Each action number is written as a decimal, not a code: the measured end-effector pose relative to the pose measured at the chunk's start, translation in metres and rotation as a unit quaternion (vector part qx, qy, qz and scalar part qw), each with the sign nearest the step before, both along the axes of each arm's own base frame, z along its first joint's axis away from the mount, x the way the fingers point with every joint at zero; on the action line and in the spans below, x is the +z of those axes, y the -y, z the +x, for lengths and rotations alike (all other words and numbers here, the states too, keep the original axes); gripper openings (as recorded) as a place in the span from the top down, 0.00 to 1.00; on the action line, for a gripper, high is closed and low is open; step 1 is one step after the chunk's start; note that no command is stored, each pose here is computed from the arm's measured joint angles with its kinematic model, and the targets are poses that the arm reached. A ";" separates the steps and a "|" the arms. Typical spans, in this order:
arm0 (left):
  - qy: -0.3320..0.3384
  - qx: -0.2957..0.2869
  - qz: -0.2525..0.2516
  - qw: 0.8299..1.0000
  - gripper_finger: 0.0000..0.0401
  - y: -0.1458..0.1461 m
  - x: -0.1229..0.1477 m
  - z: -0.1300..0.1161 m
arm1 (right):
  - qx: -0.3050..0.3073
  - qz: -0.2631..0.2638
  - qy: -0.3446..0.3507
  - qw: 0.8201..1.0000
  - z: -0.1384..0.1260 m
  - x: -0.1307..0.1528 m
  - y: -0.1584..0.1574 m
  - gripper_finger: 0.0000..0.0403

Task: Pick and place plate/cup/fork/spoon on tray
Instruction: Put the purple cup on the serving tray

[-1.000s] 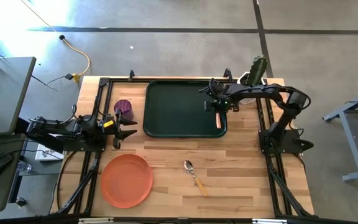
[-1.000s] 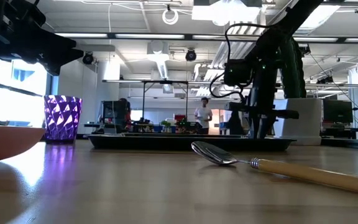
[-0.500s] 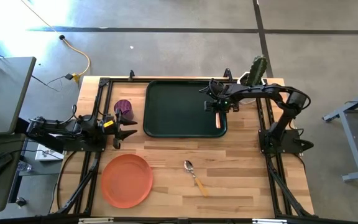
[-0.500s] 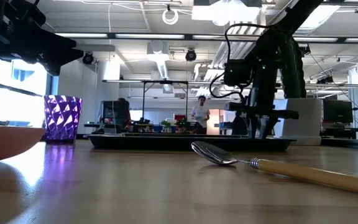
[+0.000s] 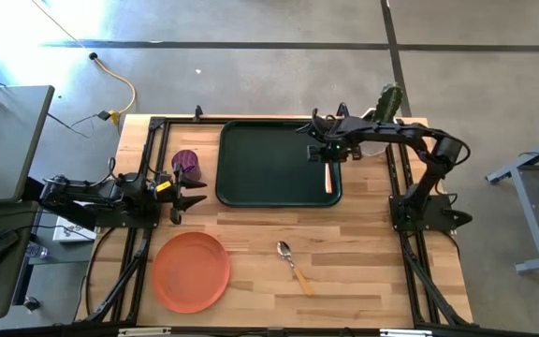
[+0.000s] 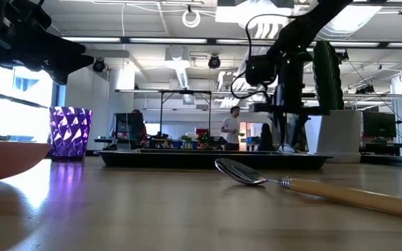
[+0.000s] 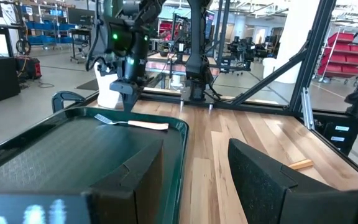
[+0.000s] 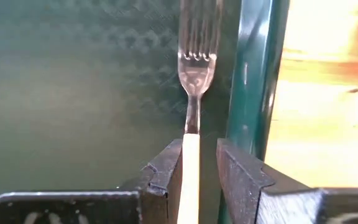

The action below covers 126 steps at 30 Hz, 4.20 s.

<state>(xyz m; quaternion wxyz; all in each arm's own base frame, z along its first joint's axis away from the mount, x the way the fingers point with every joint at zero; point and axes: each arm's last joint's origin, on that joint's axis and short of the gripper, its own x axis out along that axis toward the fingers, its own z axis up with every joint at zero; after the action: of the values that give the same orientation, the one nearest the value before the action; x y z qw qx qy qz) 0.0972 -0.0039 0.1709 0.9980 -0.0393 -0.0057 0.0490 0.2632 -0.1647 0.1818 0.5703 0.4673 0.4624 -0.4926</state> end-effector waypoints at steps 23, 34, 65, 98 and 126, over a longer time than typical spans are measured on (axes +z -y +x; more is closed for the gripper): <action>0.147 0.055 -0.023 0.987 0.58 -0.004 0.028 -0.005 | 0.094 -0.078 0.107 0.987 0.064 0.105 -0.040 0.77; 0.255 0.041 -0.036 0.965 0.58 -0.004 0.047 -0.013 | 0.132 -0.128 0.152 0.971 0.080 0.152 -0.076 0.77; 0.027 0.118 0.032 0.992 0.58 -0.007 0.136 -0.011 | 0.197 -0.227 0.222 0.928 0.073 0.242 -0.097 0.77; -0.387 0.315 -0.157 0.852 0.58 -0.061 0.122 0.057 | 0.218 -0.210 0.145 0.942 0.062 0.233 -0.104 0.77; -0.520 0.382 -0.256 0.720 0.58 -0.085 0.072 0.081 | 0.250 -0.218 0.132 0.934 0.061 0.232 -0.104 0.77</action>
<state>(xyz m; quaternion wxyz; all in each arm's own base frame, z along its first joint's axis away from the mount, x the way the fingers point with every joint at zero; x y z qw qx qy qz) 0.1782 0.0816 0.2427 0.6923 -0.2560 0.5127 0.4385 0.3245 -0.0609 0.4140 0.8185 0.2615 0.3665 -0.3569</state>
